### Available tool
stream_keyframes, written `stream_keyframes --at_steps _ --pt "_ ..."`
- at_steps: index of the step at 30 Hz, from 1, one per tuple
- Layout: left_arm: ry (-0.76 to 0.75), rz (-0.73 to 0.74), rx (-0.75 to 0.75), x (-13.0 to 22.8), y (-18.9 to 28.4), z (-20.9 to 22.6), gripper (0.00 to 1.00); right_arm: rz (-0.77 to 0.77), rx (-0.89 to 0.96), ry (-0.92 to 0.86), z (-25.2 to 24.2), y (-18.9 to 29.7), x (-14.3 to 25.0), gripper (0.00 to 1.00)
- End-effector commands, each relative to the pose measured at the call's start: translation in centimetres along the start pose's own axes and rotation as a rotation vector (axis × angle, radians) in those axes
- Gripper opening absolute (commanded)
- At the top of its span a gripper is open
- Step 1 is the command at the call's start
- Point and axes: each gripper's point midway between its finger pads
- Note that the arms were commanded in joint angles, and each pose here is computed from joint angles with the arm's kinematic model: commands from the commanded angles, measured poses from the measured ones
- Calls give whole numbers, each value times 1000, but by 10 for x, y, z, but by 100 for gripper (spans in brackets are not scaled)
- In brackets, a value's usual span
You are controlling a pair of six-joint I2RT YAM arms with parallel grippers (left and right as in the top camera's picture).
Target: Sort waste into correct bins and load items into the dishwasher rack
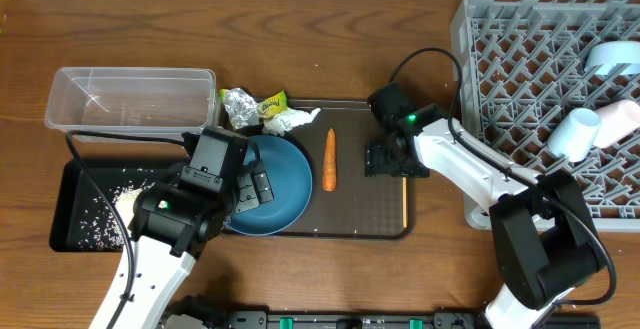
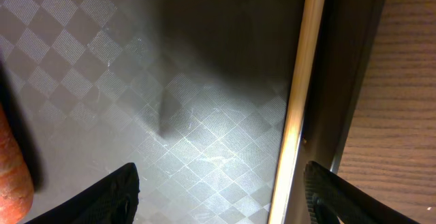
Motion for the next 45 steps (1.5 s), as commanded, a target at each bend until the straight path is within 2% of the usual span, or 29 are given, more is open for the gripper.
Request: stream_keyframes --at_steps 1,18,22,24,25,31,34,37,45 --pt "2 -16 -16 -4 3 3 98 8 22 -19 -7 -5 2 76" --pt "2 -16 -16 -4 3 3 98 29 -3 -25 -11 -22 15 70" --pt "2 -16 -16 -4 3 3 98 28 -3 -25 -11 -22 14 58" --pt "2 -16 -16 -4 3 3 98 26 0 -26 -11 -22 14 48" --pt "2 -16 -16 -4 3 3 98 25 1 -26 -12 -22 14 39" --pt "2 -16 -16 -4 3 3 98 21 7 -26 -13 -22 13 13" --pt "2 -17 -16 -4 3 3 98 21 6 -26 -12 -22 13 11" --pt "2 -17 -16 -4 3 3 98 22 7 -26 -13 -22 13 1" --pt "2 -16 -16 -4 3 3 98 15 -59 -33 2 -10 2 1"
Point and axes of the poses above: each gripper's point midway between its finger pads, its own y axis back along the fingers, its own z axis along the line the jaws close on, x = y × z, and after that the axes turned 15 degrees about -y, right-handed
